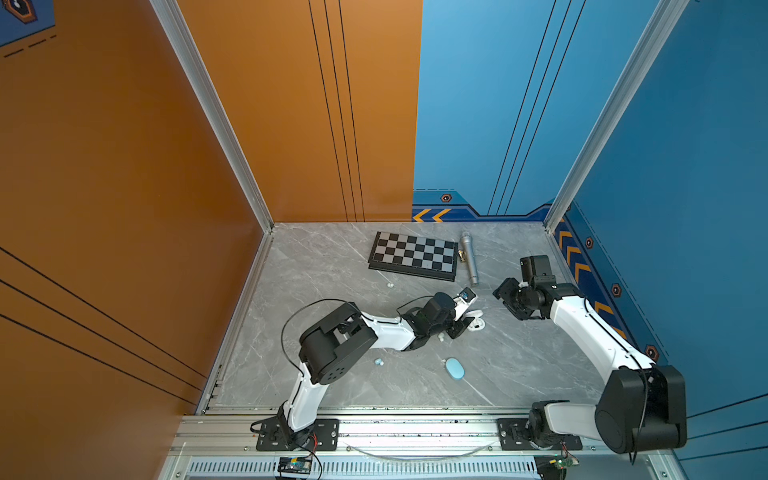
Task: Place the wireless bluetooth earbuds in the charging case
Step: 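Lower the case onto the table with the left gripper while the right withdraws, then move the right gripper down over the light-blue earbud case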
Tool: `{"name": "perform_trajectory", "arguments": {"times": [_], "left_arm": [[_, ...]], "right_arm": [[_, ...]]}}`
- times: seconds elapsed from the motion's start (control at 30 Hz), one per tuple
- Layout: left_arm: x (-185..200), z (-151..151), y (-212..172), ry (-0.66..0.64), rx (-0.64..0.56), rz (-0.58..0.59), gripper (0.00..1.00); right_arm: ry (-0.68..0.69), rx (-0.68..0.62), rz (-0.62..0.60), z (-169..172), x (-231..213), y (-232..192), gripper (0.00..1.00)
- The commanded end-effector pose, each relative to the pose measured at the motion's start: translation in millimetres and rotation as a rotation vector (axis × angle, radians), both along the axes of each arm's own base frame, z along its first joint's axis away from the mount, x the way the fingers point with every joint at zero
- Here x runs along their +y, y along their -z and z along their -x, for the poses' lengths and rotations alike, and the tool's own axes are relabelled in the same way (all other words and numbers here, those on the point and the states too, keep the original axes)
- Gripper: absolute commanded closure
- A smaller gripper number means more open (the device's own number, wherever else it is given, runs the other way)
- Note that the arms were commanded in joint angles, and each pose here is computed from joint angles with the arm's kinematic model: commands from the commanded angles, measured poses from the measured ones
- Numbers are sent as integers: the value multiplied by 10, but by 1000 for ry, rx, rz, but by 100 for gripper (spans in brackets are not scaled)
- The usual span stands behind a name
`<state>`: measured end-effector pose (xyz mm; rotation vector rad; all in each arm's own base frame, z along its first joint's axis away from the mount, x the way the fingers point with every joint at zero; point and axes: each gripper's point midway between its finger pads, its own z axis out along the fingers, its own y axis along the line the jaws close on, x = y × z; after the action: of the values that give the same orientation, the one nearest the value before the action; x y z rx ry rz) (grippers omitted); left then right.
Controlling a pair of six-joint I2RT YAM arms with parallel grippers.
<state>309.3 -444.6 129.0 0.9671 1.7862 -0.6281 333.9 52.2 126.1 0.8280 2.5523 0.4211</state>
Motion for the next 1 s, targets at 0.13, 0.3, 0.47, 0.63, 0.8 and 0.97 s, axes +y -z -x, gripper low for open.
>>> {"name": "perform_trajectory", "arguments": {"times": [0.13, 0.3, 0.47, 0.63, 0.8, 0.97], "left_arm": [[911, 507, -1123, 16, 65, -58, 8], [1395, 1045, -1041, 28, 304, -8, 2], [1702, 1072, -1072, -94, 238, 47, 2], [1866, 1036, -1101, -168, 211, 84, 2], [2046, 961, -1102, -275, 199, 88, 2], [2288, 881, -1118, -412, 195, 94, 2]], "right_arm": [[-312, 133, 235, 90, 85, 213, 16], [-391, 205, 277, 84, 187, 416, 15], [-420, 249, 283, 136, 244, 543, 19], [-440, 294, 303, 278, 218, 600, 22], [-460, 316, 316, 418, 172, 640, 22], [-507, 304, 327, 532, 196, 616, 23]]}}
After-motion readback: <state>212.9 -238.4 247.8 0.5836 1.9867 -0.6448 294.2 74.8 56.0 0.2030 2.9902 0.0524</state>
